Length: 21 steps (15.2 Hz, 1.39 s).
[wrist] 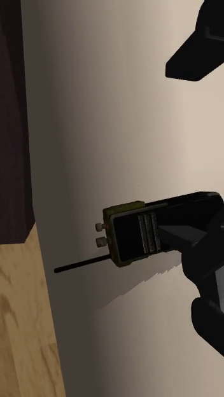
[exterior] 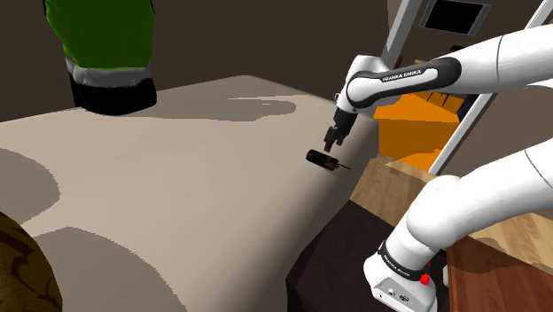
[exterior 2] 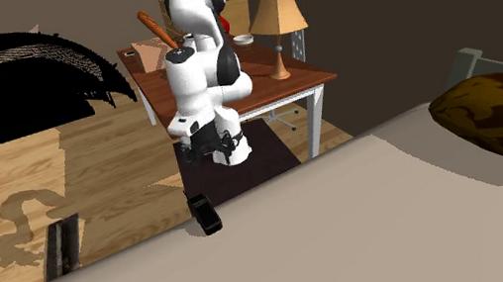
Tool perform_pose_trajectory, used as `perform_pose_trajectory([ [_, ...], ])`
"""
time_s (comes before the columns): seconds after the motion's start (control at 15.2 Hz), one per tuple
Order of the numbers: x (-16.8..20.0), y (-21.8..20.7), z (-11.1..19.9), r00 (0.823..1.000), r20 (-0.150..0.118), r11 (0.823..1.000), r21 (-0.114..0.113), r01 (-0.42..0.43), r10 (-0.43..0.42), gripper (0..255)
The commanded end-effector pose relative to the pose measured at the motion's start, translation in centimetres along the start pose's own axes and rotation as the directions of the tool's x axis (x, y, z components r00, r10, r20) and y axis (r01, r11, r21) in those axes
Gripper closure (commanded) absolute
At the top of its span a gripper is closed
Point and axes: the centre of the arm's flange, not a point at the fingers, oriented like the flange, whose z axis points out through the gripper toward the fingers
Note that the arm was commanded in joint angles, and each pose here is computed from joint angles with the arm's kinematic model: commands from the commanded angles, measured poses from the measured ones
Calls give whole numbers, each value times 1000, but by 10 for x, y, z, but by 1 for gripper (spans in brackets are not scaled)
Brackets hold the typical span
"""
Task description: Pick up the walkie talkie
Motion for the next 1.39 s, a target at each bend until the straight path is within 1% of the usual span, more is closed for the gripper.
perform_pose_trajectory([
  [0.0, 6, 21, 20, 1000, 8, 1000, 1, 0, 0, 0],
  [0.33, 17, 68, 67, 999, 32, 1000, 6, -1, 0, 0],
  [0.4, 18, 72, 71, 999, 34, 1000, 6, -1, 0, 0],
  [0.86, 16, 73, 108, 999, 34, 1000, 6, -1, 0, 0],
  [0.99, 16, 73, 111, 999, 34, 1000, 6, -1, 1, 0],
  [1.06, 16, 73, 110, 999, 34, 1000, 6, -1, 1, 255],
  [1.32, 16, 73, 110, 999, 34, 1000, 6, -1, 1, 255],
])
